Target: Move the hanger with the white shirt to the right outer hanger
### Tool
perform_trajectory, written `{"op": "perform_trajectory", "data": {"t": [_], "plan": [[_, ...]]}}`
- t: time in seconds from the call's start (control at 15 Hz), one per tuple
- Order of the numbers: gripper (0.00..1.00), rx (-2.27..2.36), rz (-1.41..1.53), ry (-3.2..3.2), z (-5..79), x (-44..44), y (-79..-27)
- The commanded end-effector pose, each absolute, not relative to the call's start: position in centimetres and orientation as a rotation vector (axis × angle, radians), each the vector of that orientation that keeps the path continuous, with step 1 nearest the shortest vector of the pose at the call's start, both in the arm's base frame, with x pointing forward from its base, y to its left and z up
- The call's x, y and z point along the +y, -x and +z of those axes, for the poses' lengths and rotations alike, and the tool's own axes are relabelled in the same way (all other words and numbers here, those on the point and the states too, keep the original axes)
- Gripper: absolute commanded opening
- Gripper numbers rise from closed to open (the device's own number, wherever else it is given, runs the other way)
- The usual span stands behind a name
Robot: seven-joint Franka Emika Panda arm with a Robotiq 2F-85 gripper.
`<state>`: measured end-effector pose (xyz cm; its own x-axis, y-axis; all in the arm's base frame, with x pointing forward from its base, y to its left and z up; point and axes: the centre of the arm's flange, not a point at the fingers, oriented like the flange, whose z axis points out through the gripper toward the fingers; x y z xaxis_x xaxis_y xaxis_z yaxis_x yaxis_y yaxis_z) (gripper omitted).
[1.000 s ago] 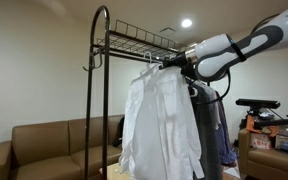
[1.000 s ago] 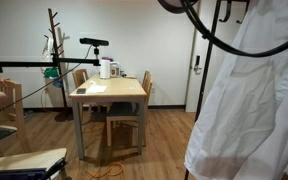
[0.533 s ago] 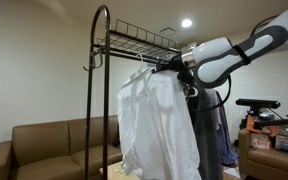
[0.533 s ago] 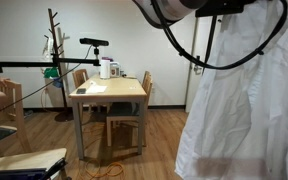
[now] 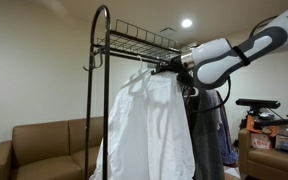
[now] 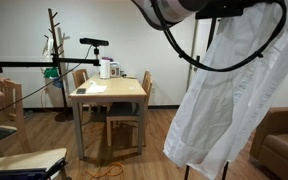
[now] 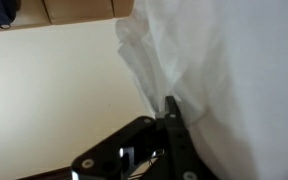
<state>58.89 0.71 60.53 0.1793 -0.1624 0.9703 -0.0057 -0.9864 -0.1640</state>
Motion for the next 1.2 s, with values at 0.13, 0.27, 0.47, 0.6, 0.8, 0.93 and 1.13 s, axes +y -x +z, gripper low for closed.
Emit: {"op": "perform_trajectory", "data": {"t": [0.13, 0.27, 0.47, 0.6, 0.8, 0.93, 1.13], "plan": [[0.09, 0.134, -2.020, 2.246, 62.2, 1.9, -58.9], [0.09, 0.081, -2.090, 2.210, 63.4, 2.3, -58.3], [0.08, 0.019, -2.107, 2.220, 64.6, 2.8, -57.2], [0.08, -0.010, -2.072, 2.254, 63.1, 2.9, -56.5], [0.08, -0.016, -2.007, 2.294, 61.8, 3.2, -55.2], [0.08, -0.035, -2.060, 2.266, 61.6, 3.2, -53.9], [0.08, -0.057, -2.128, 2.226, 62.8, 2.9, -52.1]]}}
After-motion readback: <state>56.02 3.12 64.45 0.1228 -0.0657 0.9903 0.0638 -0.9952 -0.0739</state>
